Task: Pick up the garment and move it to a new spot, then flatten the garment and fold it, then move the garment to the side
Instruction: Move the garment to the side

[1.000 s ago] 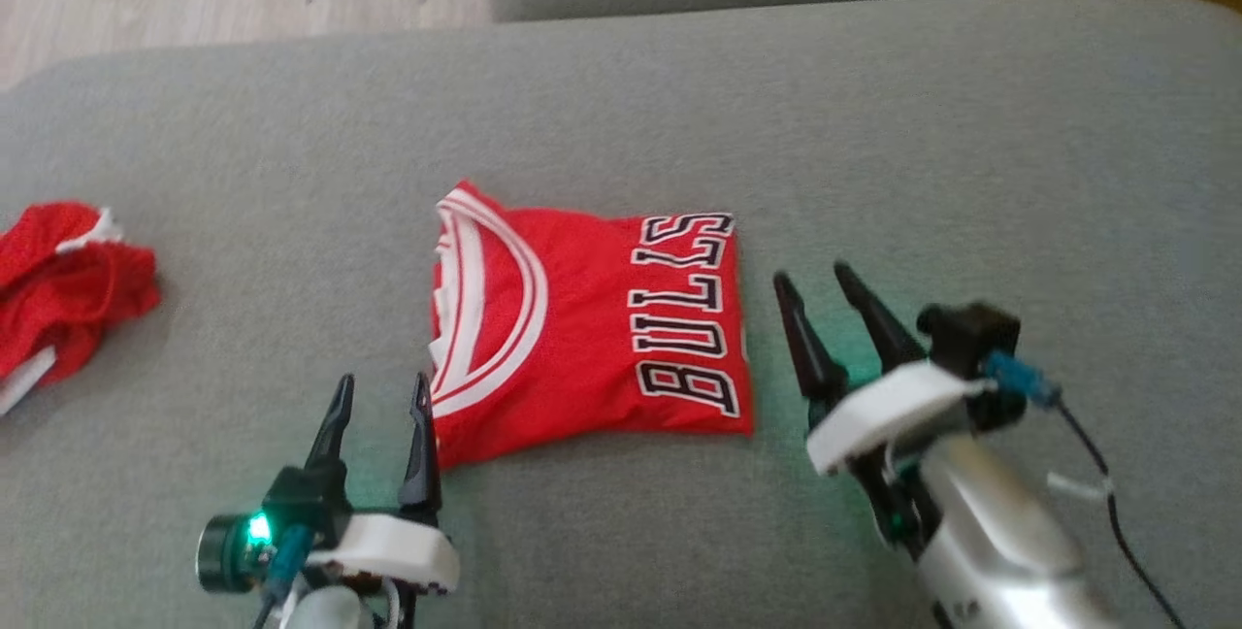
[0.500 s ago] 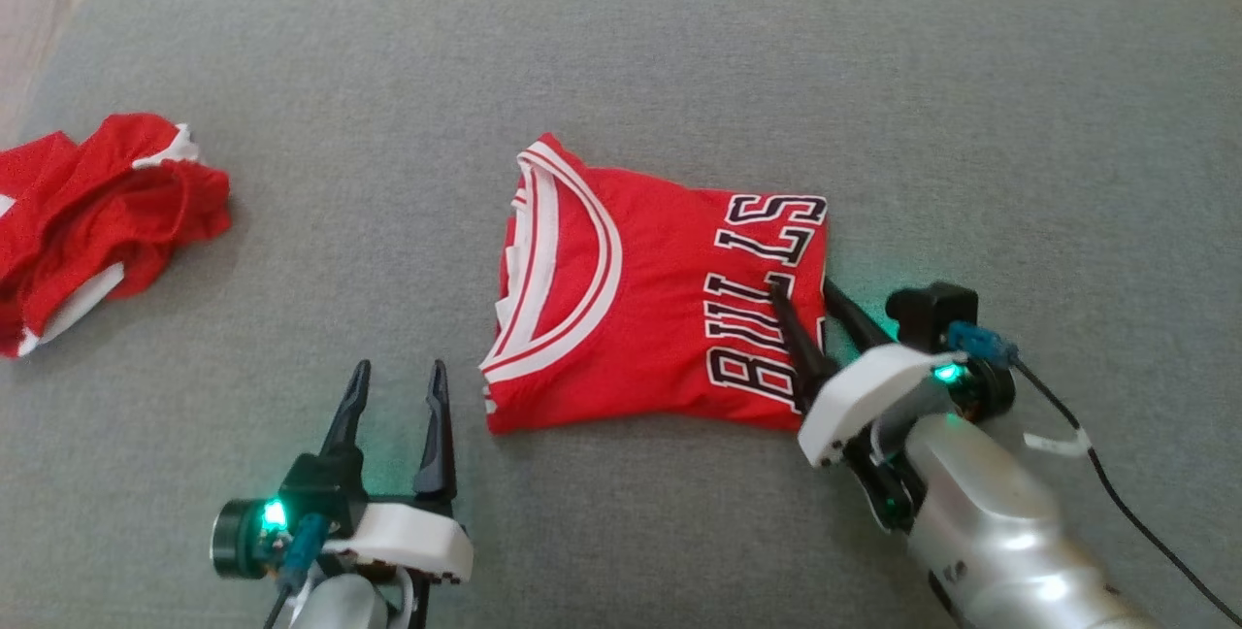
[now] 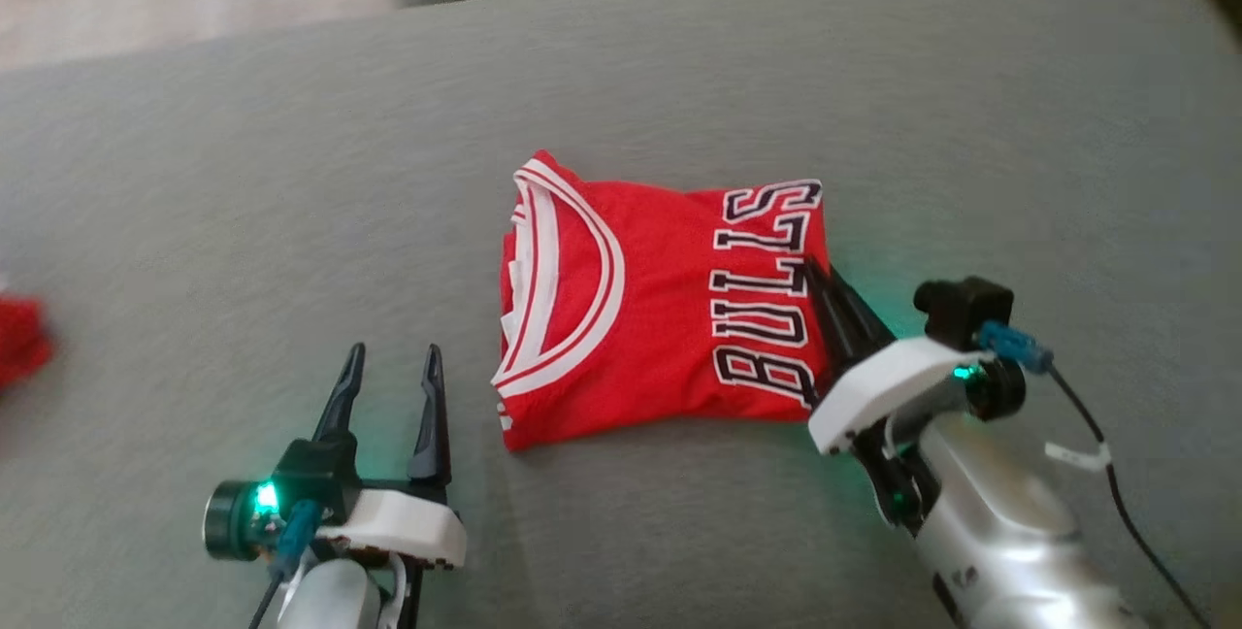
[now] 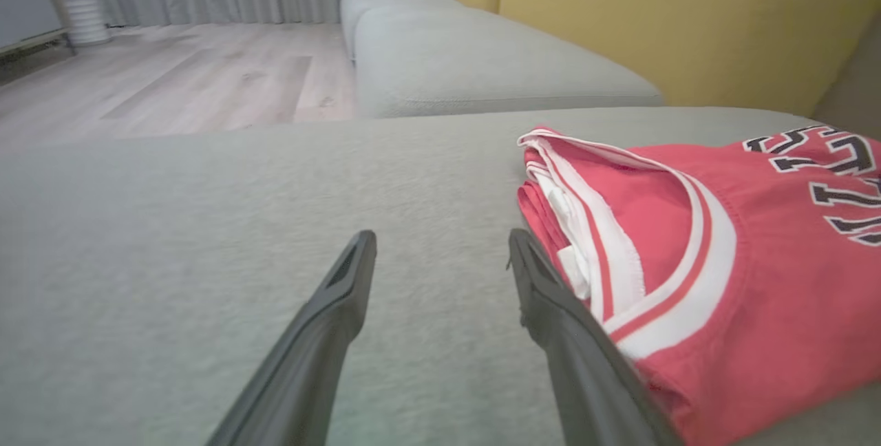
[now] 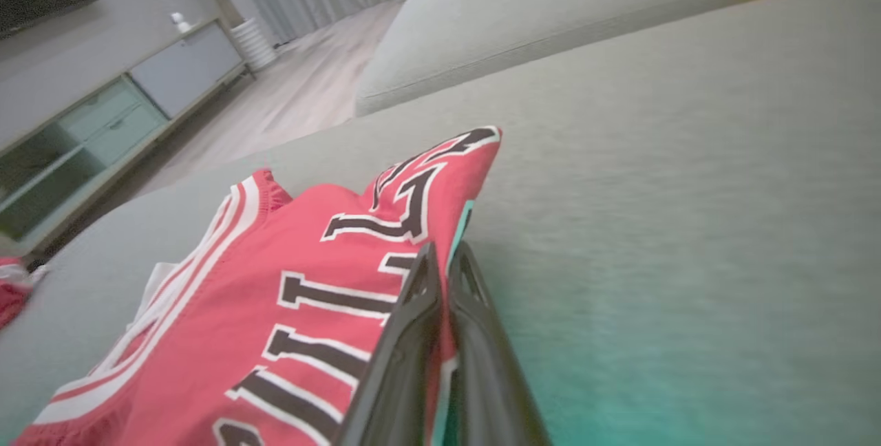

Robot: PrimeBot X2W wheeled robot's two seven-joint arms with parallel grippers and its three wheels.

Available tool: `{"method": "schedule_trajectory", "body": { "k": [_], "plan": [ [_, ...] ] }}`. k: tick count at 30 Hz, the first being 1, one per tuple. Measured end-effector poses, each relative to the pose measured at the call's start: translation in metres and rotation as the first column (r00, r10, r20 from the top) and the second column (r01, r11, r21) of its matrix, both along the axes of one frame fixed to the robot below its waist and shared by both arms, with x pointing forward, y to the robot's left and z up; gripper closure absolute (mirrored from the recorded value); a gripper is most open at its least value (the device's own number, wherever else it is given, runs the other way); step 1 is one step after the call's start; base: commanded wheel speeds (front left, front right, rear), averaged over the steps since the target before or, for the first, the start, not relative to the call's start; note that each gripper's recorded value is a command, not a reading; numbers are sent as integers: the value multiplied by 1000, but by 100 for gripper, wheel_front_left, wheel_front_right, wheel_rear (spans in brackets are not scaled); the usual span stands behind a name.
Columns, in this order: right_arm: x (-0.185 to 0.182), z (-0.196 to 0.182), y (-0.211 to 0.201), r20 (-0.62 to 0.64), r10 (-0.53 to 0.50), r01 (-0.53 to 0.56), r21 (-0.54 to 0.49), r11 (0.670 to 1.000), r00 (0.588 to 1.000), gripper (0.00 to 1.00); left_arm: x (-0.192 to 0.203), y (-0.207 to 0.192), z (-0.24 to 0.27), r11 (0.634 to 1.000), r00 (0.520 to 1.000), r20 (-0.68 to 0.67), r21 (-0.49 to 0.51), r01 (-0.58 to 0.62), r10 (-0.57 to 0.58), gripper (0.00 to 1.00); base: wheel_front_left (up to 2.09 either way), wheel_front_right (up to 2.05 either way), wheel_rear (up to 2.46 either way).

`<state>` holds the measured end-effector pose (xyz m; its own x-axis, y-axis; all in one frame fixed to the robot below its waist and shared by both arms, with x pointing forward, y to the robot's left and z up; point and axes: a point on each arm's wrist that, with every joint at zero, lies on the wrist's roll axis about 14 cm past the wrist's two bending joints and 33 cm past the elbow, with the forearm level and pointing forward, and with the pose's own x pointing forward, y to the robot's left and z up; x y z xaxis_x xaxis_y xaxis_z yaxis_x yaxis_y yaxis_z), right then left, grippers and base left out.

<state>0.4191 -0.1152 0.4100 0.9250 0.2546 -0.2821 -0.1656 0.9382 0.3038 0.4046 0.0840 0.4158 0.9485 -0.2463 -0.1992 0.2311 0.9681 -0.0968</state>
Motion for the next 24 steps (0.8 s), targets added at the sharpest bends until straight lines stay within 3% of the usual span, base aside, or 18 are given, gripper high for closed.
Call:
{"method": "schedule_trajectory", "body": {
  "k": [9,17,19,24],
  "plan": [
    [-48,5,-74,10,-219,219,-8,976,976,100,7,-88,5,970,970,20,-36,241,-240,0,0,0,0],
    [-94,9,-128,20,-403,404,-7,915,915,100,-6,-160,6,897,898,28,-57,439,-438,0,0,0,0],
    [-99,9,-134,19,-426,426,-9,905,905,100,-9,-169,5,884,886,26,-58,464,-463,0,0,0,0],
    [-94,11,-132,29,-399,400,-45,915,916,100,-9,-171,2,880,882,19,-58,471,-471,0,0,0,0]
  ]
}}
